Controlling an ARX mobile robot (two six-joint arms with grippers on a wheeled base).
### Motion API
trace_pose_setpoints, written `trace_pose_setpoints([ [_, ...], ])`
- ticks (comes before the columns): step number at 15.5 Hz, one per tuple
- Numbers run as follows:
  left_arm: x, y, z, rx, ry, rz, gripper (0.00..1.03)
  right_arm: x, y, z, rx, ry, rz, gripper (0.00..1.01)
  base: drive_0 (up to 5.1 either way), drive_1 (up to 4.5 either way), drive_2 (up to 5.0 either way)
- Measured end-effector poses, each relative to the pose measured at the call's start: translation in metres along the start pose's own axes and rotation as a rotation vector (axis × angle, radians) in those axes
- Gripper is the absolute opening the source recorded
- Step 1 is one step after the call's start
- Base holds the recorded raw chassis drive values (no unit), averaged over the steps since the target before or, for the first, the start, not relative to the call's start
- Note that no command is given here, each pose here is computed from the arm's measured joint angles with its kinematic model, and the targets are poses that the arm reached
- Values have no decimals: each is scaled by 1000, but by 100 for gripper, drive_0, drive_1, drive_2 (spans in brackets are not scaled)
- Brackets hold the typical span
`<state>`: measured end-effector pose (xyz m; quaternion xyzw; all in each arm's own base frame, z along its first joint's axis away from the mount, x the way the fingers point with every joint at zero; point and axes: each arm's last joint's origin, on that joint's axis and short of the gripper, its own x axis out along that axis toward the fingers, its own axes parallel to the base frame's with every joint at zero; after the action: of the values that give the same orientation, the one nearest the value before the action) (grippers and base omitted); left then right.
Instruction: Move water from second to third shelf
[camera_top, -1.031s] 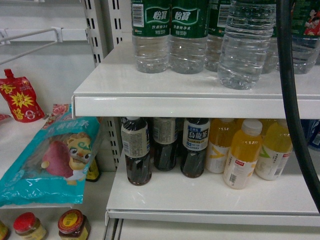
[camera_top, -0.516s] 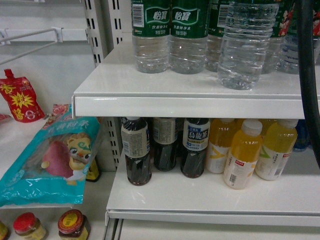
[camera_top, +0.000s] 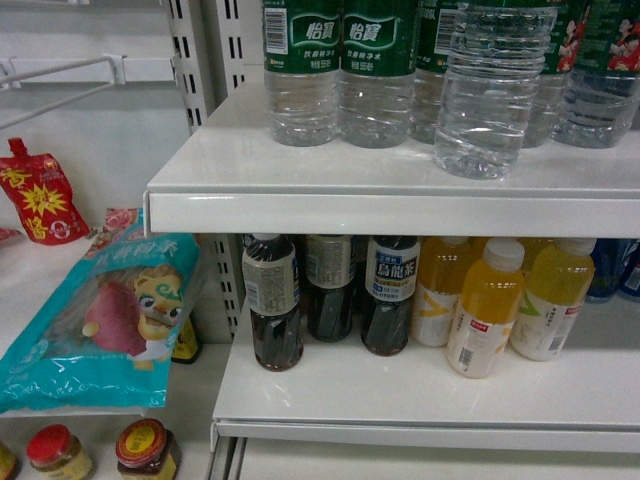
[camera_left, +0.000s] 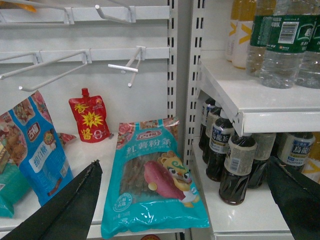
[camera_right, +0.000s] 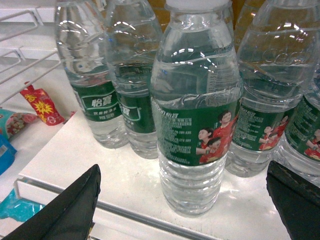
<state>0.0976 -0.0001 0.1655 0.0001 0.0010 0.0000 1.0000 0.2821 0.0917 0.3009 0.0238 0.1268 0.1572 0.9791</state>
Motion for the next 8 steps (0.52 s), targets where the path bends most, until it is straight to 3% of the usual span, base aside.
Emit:
trace_pose_setpoints([
  [1,0,0,0,0,0,0,98,-19,-1,-2,-7,-26,16,98,0,0,0],
  [5,0,0,0,0,0,0,98,-55,-13,-13,-3,-33,-15,98,0,0,0],
  [8,0,0,0,0,0,0,98,-89,-17,-22,24,-57,-8,98,0,0,0],
])
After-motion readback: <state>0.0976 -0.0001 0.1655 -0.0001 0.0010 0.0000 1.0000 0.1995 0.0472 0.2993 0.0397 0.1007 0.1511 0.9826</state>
